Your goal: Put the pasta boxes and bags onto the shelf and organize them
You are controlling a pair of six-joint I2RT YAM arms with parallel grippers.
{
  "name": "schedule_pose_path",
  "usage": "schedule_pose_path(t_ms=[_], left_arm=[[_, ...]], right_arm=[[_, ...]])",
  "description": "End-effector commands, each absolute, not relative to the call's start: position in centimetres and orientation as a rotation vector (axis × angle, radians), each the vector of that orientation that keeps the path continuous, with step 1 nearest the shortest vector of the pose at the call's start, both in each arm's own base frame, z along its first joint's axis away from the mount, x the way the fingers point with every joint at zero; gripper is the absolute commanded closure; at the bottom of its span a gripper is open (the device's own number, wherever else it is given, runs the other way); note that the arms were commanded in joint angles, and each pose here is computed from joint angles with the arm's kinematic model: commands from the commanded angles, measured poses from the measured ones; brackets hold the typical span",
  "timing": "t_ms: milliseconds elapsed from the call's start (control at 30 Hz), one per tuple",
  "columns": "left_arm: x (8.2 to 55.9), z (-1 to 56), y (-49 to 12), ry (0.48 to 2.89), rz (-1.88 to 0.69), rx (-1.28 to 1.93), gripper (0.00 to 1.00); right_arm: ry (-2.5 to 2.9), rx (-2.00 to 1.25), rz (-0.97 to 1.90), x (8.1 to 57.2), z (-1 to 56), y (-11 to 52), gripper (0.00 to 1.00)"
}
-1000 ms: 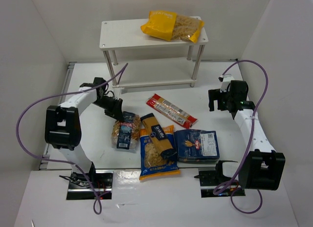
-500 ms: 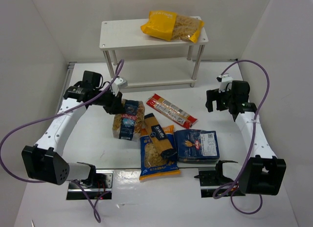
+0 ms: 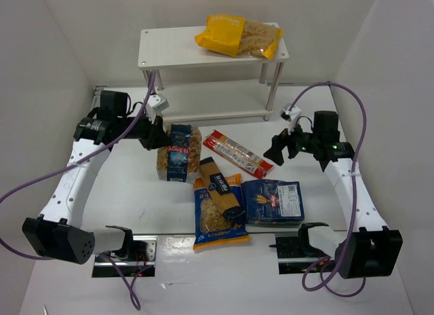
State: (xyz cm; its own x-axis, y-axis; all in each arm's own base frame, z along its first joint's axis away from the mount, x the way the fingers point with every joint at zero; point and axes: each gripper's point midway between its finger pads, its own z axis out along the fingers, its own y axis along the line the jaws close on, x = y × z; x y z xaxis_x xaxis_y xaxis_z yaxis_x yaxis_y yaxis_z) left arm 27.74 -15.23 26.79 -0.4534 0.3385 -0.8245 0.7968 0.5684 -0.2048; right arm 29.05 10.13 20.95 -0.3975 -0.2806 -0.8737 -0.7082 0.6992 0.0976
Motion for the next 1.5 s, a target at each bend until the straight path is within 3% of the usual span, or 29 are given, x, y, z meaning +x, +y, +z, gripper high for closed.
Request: schedule_pose_path(t_ms=[0, 367, 533, 833, 1167, 1467], left_arm=[[27.1, 34.3, -16.5, 1.765, -0.833, 0.929, 1.0], [26.2, 39.6, -15.8, 1.635, -0.899, 0.899, 1.0], [26.0, 42.3, -15.5, 1.574, -0.86, 0.89, 1.0], [31.1, 47.8, -13.7, 1.539, -0.689, 0.72, 1.0], [36.8, 54.0, -12.0, 1.463, -0.501, 0.55, 1.0], [38.7, 59.9, -11.0, 1.342, -0.426, 0.484, 1.0]], right_arm=[[1.838, -0.963, 0.692, 28.1, 23.7, 14.3, 0.0], [1.786, -1.132, 0.997, 28.4, 23.2, 19.8, 0.0], [1.878, -1.126, 0.917, 29.0, 20.2, 18.7, 0.0], [1.92, -1.03, 0.575, 29.7, 20.1, 14.5, 0.0], [1.945, -0.832, 0.442, 29.8, 21.0, 8.7, 0.0], [1.991, -0.717, 0.417, 30.1, 20.4, 5.6, 0.0]])
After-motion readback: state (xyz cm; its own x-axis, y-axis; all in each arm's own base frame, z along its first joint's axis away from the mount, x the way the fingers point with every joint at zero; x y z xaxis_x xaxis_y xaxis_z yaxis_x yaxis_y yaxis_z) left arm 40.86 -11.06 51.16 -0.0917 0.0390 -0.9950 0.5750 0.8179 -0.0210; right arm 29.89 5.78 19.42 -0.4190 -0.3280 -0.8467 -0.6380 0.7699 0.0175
